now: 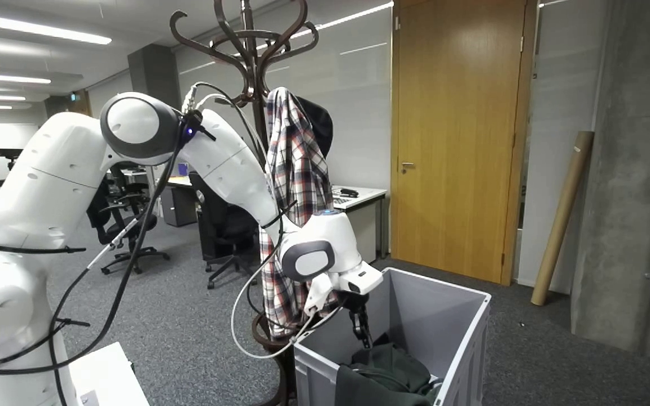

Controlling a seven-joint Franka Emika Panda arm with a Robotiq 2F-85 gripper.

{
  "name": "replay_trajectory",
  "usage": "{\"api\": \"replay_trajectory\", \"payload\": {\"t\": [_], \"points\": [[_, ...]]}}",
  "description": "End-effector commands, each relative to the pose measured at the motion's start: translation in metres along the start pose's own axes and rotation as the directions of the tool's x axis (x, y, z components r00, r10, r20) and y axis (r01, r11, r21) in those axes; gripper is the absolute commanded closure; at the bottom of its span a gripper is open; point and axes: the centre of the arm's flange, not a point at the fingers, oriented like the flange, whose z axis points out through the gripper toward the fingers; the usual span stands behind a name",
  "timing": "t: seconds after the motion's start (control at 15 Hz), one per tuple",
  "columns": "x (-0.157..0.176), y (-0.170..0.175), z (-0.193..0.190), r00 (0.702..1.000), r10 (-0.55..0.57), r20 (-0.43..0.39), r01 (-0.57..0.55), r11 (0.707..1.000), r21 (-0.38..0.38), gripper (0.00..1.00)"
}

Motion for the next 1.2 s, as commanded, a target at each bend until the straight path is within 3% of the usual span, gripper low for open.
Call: {"api": "replay_trajectory", "payload": {"t": [0.0, 0.07, 0.13, 0.27, 0.87, 1.13], "points": [[0.012, -0.003, -0.041, 0.999, -0.032, -0.04, 0.033, 0.999, 0.025, 1.0], [0.013, -0.004, -0.045, 0.998, -0.036, -0.046, 0.037, 0.999, 0.027, 1.0], [0.014, -0.004, -0.046, 0.998, -0.034, -0.048, 0.035, 0.999, 0.02, 0.74], [0.015, 0.001, -0.045, 0.999, -0.031, -0.043, 0.031, 1.0, -0.003, 0.69], [0.004, 0.038, -0.006, 0.997, -0.036, 0.063, 0.043, 0.994, -0.102, 0.01], [-0.007, 0.033, 0.02, 0.994, -0.054, 0.093, 0.064, 0.992, -0.11, 0.0]]}}
